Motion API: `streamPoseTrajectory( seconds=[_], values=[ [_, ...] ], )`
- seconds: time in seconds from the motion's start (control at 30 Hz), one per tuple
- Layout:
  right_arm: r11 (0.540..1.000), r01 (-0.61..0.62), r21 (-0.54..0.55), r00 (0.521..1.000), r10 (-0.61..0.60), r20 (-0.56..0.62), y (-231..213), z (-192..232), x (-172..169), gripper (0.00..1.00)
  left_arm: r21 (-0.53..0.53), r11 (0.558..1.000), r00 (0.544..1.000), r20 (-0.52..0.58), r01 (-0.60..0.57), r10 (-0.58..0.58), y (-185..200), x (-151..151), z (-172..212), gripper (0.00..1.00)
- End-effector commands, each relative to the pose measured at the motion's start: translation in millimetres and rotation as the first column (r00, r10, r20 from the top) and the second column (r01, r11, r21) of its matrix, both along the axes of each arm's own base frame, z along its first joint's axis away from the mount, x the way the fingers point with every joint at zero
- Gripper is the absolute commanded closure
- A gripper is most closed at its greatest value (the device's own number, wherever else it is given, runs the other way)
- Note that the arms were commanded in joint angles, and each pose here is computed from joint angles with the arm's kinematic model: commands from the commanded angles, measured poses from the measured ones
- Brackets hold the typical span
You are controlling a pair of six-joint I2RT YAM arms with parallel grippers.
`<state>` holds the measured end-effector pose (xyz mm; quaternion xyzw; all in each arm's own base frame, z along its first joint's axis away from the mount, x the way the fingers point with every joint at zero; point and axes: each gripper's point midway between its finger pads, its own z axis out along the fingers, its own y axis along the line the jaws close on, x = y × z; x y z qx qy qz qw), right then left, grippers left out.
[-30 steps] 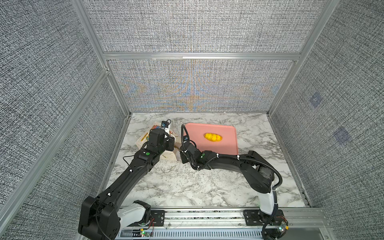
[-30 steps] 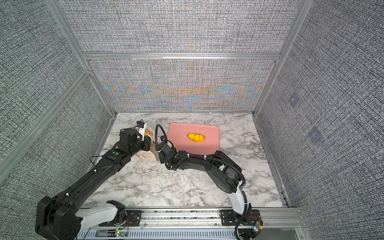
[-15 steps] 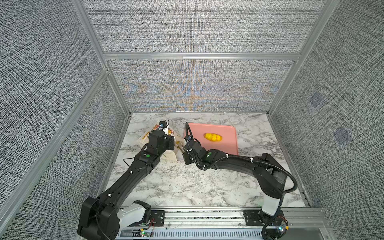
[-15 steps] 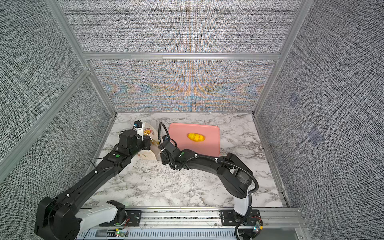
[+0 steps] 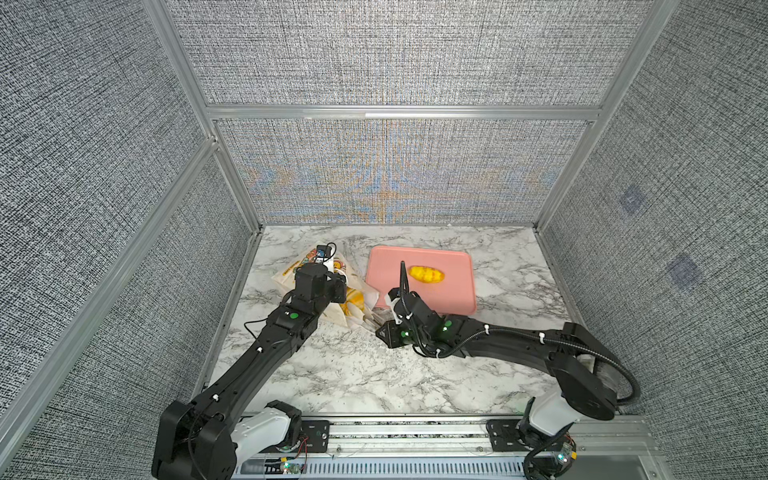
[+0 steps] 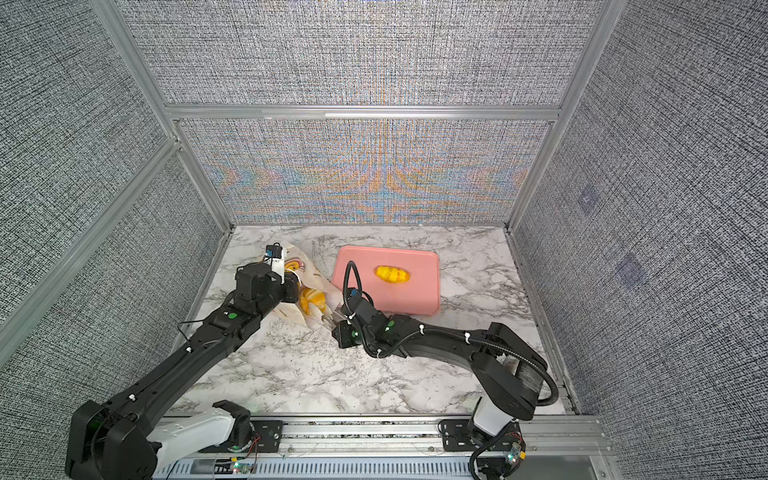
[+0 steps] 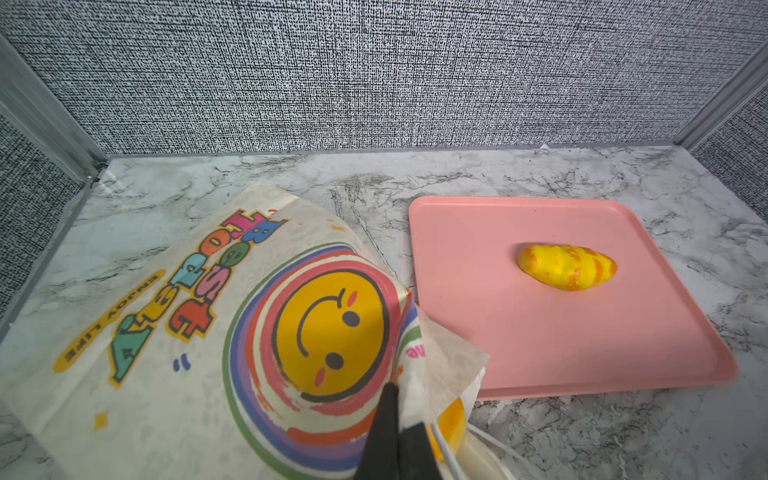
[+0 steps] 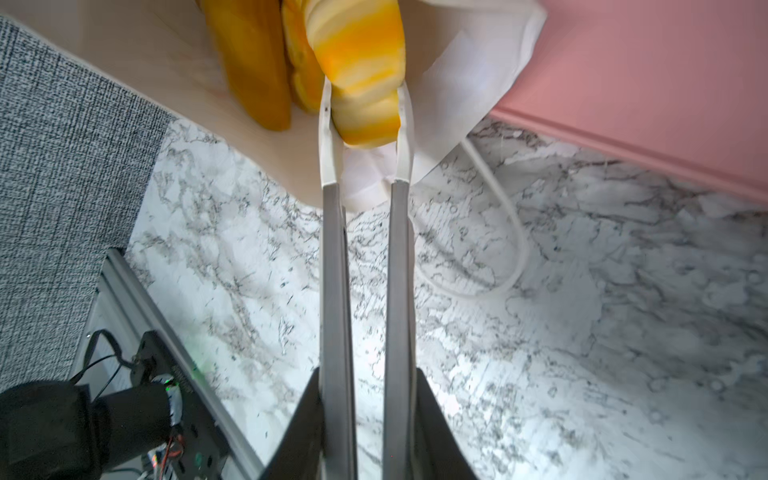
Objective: Take the fake bread out of the paper bag
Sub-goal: 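Lift the ring-shaped bread out of the bag over the pink tray, then lower the ring-shaped bread onto the pink tray with the tongs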
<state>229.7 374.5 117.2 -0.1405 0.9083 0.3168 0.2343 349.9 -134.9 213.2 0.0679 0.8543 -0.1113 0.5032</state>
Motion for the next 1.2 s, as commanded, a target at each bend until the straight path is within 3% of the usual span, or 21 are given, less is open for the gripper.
streamPoseTrajectory(
  seconds=[0.0,0.17,0.7,0.9,1.17],
  values=[
    [0.999,-0.004,0.054,0.999,0.005,-0.031,2,10,-6,1.0,-0.006,1.0,1.0,0.006,-0.004,0.004,0,1,3,1.0],
    [0.997,0.005,0.073,0.998,0.0,-0.065,-14,17,-20,1.0,-0.014,1.0,1.0,0.01,-0.003,0.003,-1,2,10,1.0],
    [0.965,0.218,0.145,0.976,-0.211,-0.059,-149,81,-32,1.0,0.005,1.0,1.0,0.007,-0.015,0.015,2,3,13,1.0],
    [0.92,0.366,0.137,0.923,-0.34,-0.183,-201,54,-17,1.0,0.002,1.0,1.0,0.023,-0.015,0.014,3,1,19,1.0],
    [0.897,0.386,0.214,0.897,-0.311,-0.314,-195,27,0,1.0,0.02,1.0,1.0,0.023,-0.02,0.019,8,-4,17,1.0]
  ],
)
